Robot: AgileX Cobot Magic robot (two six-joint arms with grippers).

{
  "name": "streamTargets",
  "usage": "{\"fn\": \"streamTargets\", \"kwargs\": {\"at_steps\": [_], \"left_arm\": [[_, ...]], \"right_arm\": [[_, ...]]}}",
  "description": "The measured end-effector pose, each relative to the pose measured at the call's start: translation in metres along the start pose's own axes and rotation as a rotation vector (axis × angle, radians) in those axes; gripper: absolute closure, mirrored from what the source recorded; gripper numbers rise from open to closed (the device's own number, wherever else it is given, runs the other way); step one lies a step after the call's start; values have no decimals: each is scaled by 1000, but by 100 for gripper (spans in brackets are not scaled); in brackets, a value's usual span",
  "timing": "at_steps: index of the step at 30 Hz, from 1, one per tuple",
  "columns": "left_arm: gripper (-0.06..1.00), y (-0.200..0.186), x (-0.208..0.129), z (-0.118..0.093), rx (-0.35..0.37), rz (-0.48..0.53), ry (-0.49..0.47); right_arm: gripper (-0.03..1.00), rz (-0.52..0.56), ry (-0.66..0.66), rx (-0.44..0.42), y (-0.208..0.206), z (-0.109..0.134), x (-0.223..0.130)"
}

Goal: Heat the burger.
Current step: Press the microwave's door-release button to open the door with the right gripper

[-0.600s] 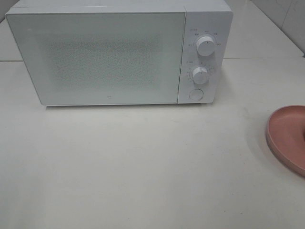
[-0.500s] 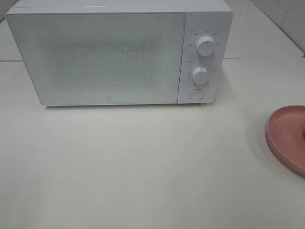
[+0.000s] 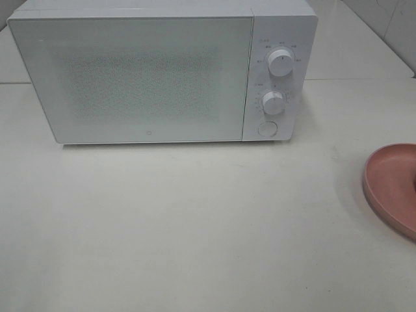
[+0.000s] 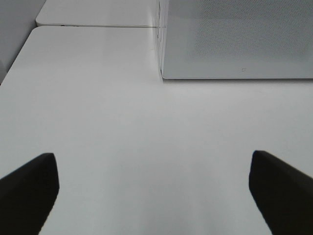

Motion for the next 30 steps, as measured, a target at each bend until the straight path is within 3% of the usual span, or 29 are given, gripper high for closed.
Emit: {"fn": "streamTargets", "kwargs": {"at_steps": [12,30], "left_arm": [[-3,0,0,0,0,0,0],[-3,0,0,0,0,0,0]], "right_arm": [[22,71,6,-12,21,5,19],[22,36,17,6,62,14,53]]}}
Point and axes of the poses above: a point on each arm's last joint axis where the gripper is mounted, y pointing out along that axis toward the gripper, z along the wrist's bending axis when the last joint is at zero, x = y × z, the point moved 1 cm from there along y, pointing out along that axis toward the gripper, and after that the axes turned 4 degrees about y, right-handed, at the moved point
